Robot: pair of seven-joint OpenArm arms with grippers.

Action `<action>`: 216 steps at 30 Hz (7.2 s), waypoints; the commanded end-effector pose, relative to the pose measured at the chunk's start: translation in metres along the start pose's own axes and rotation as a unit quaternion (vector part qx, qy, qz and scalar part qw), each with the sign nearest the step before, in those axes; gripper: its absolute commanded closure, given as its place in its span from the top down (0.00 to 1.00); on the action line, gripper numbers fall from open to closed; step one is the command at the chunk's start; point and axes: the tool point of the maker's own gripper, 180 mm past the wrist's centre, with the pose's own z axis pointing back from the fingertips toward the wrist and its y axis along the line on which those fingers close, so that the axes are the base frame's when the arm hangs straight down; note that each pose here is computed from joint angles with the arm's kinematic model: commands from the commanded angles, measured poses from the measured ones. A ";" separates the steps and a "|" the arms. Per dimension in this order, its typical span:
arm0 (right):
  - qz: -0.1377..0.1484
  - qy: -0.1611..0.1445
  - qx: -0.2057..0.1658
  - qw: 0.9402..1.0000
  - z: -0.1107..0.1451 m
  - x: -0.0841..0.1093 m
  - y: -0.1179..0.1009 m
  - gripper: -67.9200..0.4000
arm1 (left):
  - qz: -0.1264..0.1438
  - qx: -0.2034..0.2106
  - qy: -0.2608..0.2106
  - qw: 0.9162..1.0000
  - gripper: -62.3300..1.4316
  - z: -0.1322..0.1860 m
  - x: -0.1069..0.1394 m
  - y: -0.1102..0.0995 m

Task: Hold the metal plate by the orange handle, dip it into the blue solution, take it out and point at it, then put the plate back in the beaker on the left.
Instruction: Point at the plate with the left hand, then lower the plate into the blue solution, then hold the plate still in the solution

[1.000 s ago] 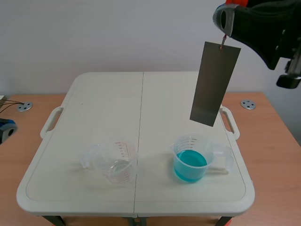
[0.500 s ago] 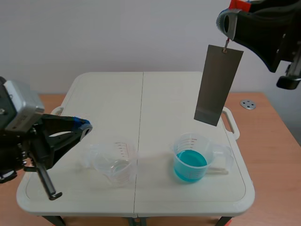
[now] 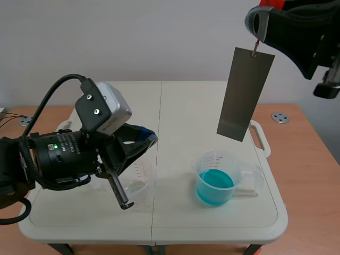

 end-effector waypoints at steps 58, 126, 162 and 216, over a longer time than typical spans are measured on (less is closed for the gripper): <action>0.003 -0.015 0.002 1.000 0.000 0.008 -0.001 0.02 | -0.105 0.135 0.043 0.984 0.05 0.081 -0.018 0.083; -0.084 0.100 -0.042 0.991 -0.006 -0.117 -0.001 0.02 | 0.249 0.111 0.437 0.857 0.05 0.321 -0.216 -0.191; -0.092 0.125 -0.008 0.988 -0.011 -0.148 0.023 0.02 | 0.232 0.131 0.414 0.870 0.05 0.301 -0.221 -0.164; -0.083 0.136 -0.006 0.987 -0.010 -0.152 0.024 0.02 | 0.232 0.132 0.411 0.872 0.05 0.300 -0.220 -0.163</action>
